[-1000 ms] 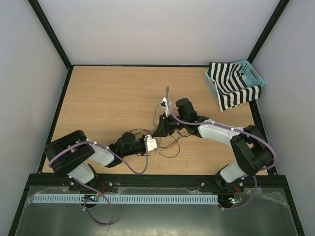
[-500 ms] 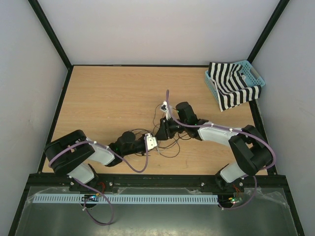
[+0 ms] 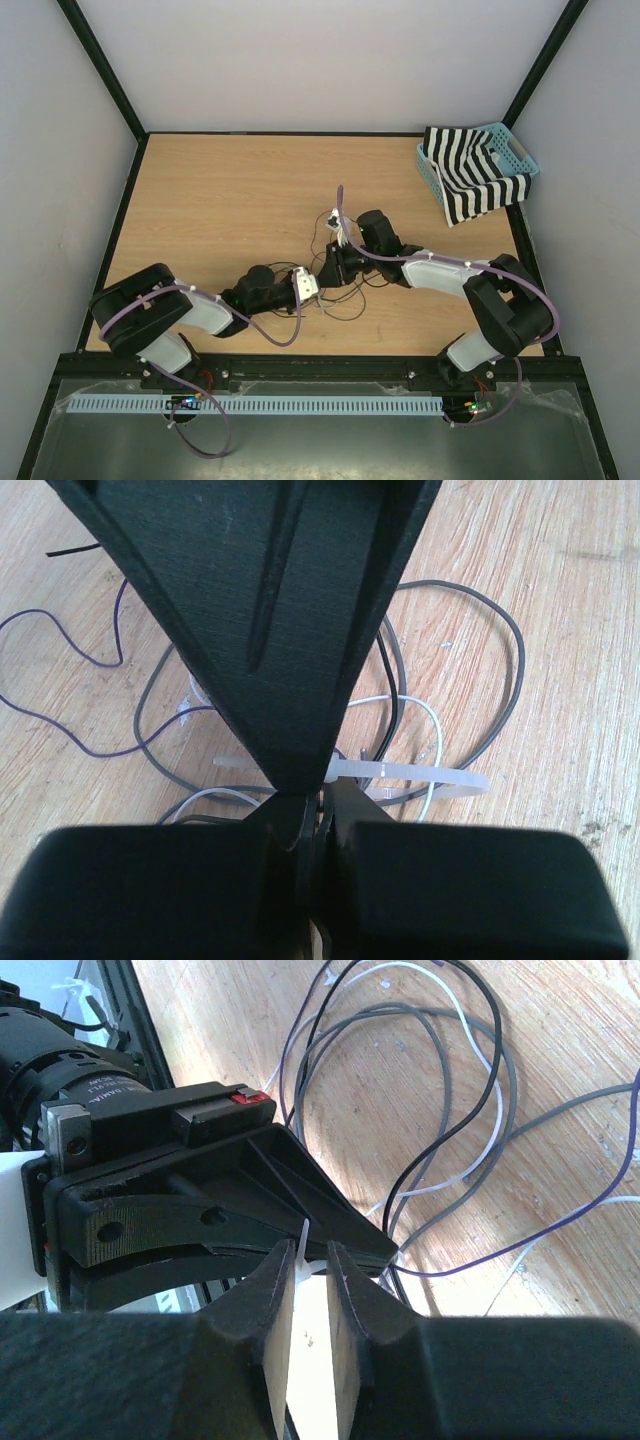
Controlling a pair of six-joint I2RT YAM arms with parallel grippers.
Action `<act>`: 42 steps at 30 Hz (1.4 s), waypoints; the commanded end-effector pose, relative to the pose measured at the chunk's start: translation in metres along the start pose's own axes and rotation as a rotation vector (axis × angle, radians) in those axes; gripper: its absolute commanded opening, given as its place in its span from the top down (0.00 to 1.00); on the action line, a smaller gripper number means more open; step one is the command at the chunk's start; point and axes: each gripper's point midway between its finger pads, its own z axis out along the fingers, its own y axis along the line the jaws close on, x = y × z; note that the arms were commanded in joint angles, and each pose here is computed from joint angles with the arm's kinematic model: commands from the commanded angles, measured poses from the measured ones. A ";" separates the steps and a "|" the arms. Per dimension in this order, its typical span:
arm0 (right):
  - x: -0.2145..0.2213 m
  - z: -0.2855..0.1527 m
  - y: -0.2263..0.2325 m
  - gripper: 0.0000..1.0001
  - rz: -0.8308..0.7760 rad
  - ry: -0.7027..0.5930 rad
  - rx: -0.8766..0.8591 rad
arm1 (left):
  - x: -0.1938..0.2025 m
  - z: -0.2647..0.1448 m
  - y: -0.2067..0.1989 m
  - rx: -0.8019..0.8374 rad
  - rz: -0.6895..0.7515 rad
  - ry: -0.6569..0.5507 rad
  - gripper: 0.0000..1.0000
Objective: Zip-tie the wires
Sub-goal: Tie the cable at the center of the board.
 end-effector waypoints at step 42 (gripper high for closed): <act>-0.016 0.000 -0.011 1.00 0.024 -0.101 0.100 | -0.021 -0.036 0.044 -0.240 -0.154 0.072 0.47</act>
